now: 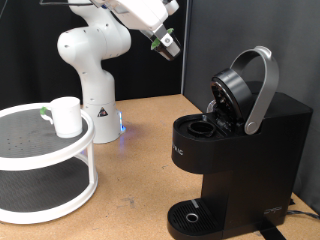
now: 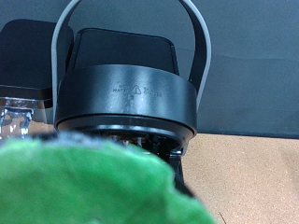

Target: Make a cup of coffee with the keurig machine

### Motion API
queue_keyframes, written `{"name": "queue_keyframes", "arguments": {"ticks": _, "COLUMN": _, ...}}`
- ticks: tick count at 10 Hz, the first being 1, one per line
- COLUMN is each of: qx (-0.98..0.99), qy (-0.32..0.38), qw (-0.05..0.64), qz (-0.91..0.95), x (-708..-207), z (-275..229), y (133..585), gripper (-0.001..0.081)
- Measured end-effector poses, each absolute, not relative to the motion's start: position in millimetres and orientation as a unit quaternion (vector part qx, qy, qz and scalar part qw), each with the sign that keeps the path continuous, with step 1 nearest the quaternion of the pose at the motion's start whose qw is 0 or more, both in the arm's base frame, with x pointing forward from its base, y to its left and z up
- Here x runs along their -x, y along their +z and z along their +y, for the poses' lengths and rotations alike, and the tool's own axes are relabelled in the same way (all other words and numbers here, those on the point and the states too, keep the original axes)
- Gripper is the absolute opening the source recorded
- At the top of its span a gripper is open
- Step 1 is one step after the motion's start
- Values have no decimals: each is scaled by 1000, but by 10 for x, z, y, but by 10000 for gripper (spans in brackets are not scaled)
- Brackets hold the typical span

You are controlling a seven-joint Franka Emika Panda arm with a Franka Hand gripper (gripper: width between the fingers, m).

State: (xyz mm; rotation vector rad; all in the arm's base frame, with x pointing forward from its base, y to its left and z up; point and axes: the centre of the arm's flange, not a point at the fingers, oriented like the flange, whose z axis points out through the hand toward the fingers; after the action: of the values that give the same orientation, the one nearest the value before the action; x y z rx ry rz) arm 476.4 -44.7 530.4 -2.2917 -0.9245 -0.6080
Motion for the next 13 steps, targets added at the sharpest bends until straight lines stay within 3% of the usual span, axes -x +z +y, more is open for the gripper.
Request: {"name": "queue_keyframes", "arguments": {"ticks": 13, "qx": 880, "qy": -210, "qw": 265, "qz": -335, "x": -4934, "z": -7, "y": 4556, "gripper": 461}}
